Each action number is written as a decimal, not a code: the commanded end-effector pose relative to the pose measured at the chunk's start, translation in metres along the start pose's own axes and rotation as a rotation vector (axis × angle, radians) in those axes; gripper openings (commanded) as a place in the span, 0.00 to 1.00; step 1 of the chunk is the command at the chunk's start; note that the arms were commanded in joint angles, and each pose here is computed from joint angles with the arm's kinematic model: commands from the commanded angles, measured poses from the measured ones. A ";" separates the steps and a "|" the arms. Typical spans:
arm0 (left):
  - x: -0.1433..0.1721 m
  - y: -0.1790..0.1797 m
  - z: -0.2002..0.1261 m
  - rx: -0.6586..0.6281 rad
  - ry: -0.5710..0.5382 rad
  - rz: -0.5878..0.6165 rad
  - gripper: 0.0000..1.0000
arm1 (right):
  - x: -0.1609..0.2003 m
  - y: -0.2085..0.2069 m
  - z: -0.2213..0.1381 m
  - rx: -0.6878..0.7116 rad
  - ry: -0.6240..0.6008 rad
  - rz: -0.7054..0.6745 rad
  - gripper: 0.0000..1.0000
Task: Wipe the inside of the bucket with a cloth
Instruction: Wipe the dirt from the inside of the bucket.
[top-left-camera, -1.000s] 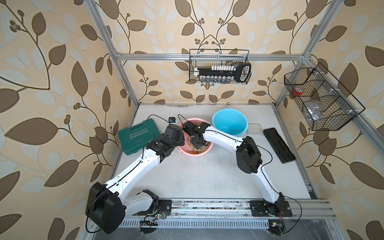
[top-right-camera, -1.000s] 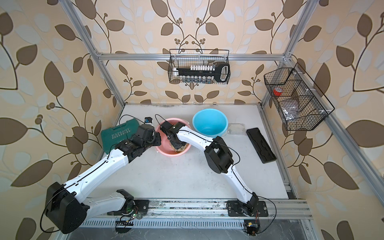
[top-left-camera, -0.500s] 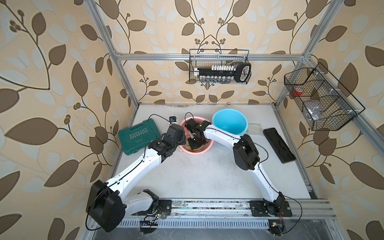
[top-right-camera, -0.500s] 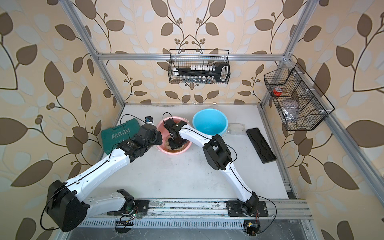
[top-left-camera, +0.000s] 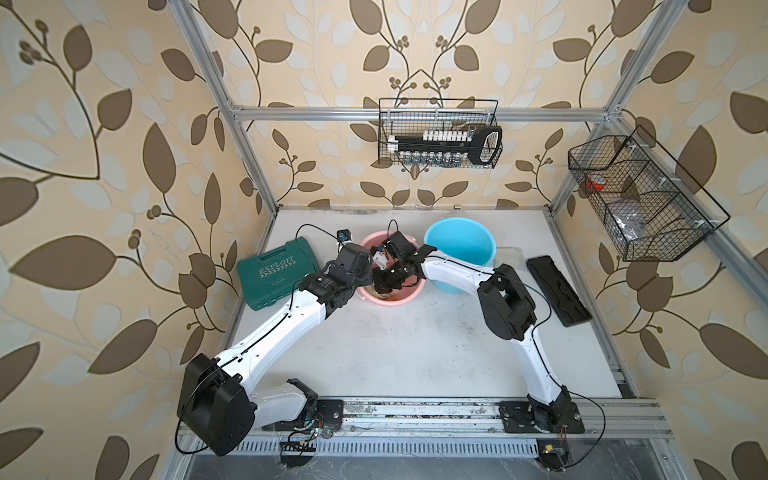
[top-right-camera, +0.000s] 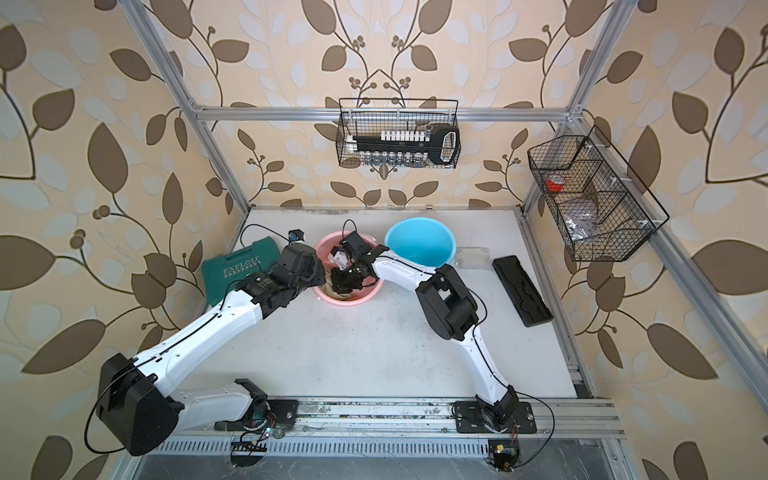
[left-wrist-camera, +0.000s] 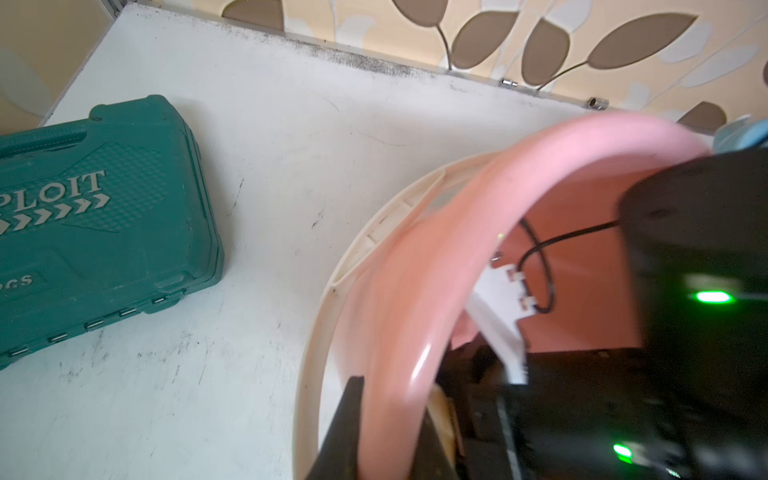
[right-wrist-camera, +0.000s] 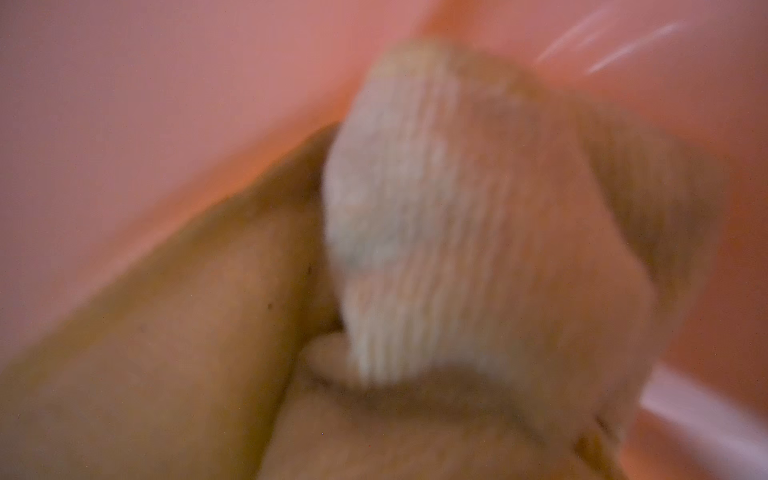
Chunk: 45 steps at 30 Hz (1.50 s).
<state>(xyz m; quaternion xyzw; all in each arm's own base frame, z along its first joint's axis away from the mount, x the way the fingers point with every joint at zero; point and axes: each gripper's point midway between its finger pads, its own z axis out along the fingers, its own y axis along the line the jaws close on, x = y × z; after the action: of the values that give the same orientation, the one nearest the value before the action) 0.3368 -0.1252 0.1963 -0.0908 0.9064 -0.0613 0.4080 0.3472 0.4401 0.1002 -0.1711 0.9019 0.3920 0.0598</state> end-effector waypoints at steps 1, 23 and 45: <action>0.049 -0.001 0.003 0.015 0.218 0.058 0.00 | -0.025 0.023 -0.061 0.156 -0.170 -0.173 0.00; 0.066 -0.020 -0.018 0.109 0.390 0.002 0.00 | -0.040 -0.104 -0.098 1.093 -0.223 -0.275 0.00; 0.104 -0.015 -0.011 0.105 0.515 -0.030 0.00 | -0.027 -0.111 0.022 0.590 -0.129 -0.036 0.00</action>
<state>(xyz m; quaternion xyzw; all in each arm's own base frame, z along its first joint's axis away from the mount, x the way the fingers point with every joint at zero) 0.3312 -0.1435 0.1859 -0.1440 0.9235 -0.1296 0.3309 0.3965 0.3514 0.0395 -0.1764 0.9703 -0.0087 0.1656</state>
